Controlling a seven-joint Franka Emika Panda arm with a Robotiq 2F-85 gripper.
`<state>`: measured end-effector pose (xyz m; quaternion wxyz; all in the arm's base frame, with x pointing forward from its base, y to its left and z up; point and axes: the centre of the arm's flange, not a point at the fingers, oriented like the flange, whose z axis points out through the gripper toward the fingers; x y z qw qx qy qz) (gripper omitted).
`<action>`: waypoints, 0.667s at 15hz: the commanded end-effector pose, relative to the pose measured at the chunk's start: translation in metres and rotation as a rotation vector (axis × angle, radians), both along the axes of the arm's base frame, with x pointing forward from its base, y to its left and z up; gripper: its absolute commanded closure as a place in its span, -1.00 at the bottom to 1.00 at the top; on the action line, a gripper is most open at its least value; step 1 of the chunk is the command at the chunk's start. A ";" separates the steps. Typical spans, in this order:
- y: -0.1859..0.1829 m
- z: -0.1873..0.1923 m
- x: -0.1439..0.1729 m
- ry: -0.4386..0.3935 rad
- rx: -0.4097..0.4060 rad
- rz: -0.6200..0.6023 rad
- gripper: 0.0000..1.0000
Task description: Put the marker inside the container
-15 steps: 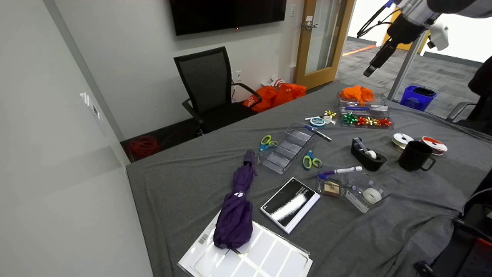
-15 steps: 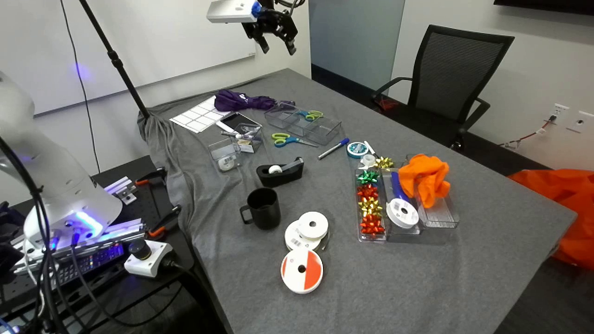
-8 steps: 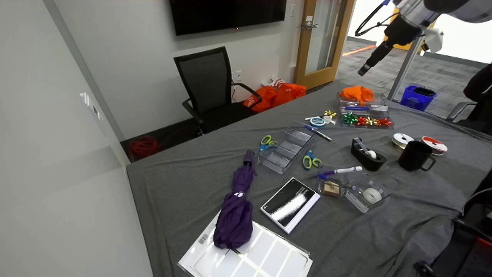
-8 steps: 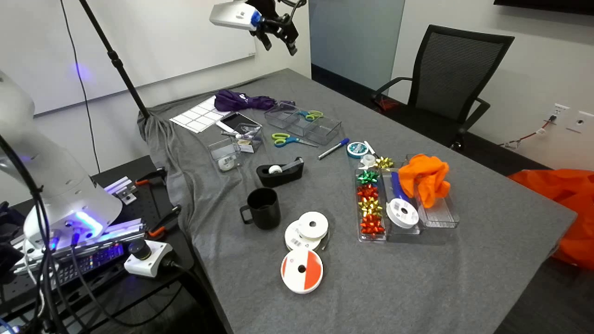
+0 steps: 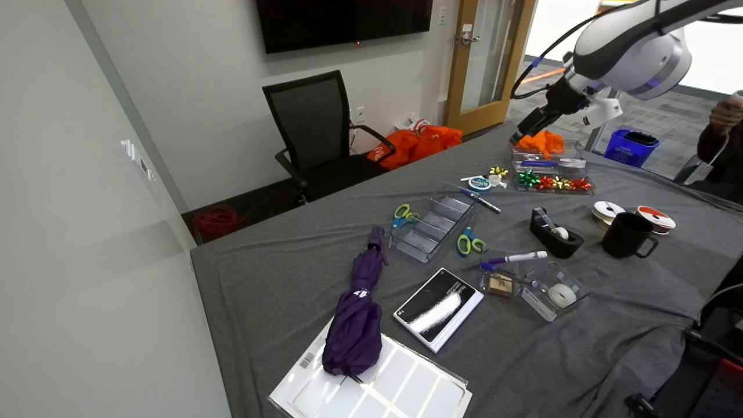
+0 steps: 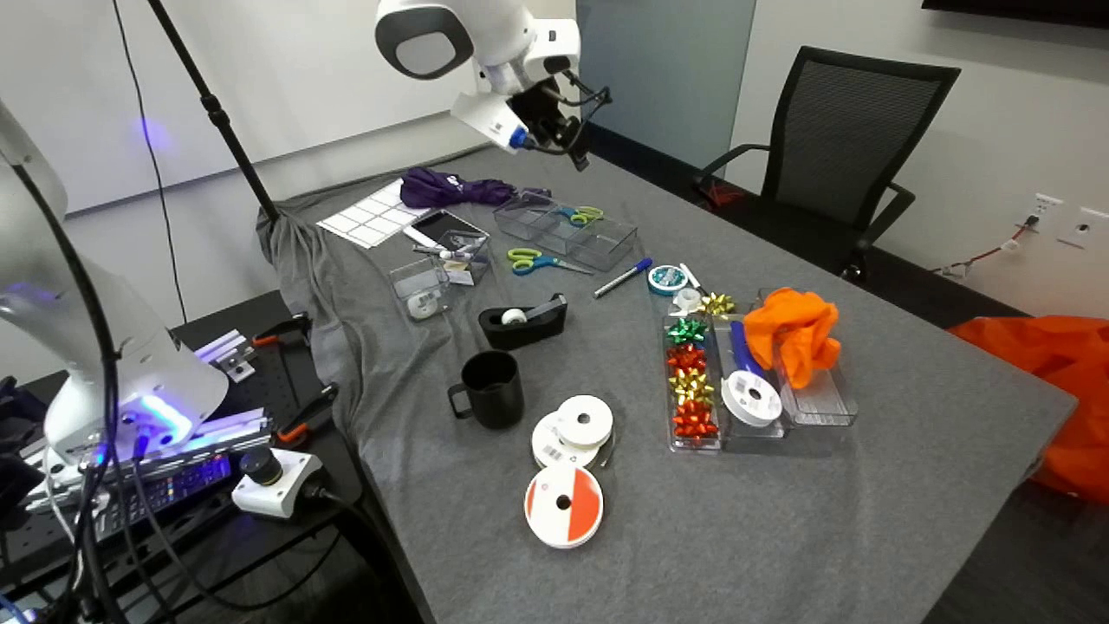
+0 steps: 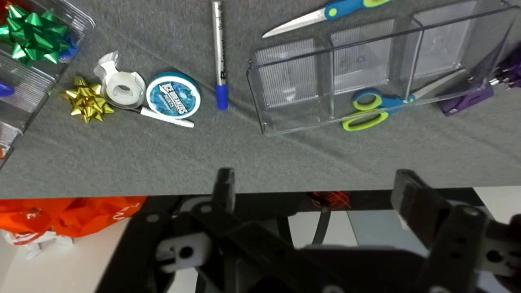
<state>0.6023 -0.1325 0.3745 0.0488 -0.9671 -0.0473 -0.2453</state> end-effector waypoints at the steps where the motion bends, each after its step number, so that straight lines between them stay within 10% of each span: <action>1: -0.010 -0.044 0.042 0.034 -0.033 -0.036 -1.00; 10: -0.029 -0.155 0.085 0.029 -0.129 0.027 -1.00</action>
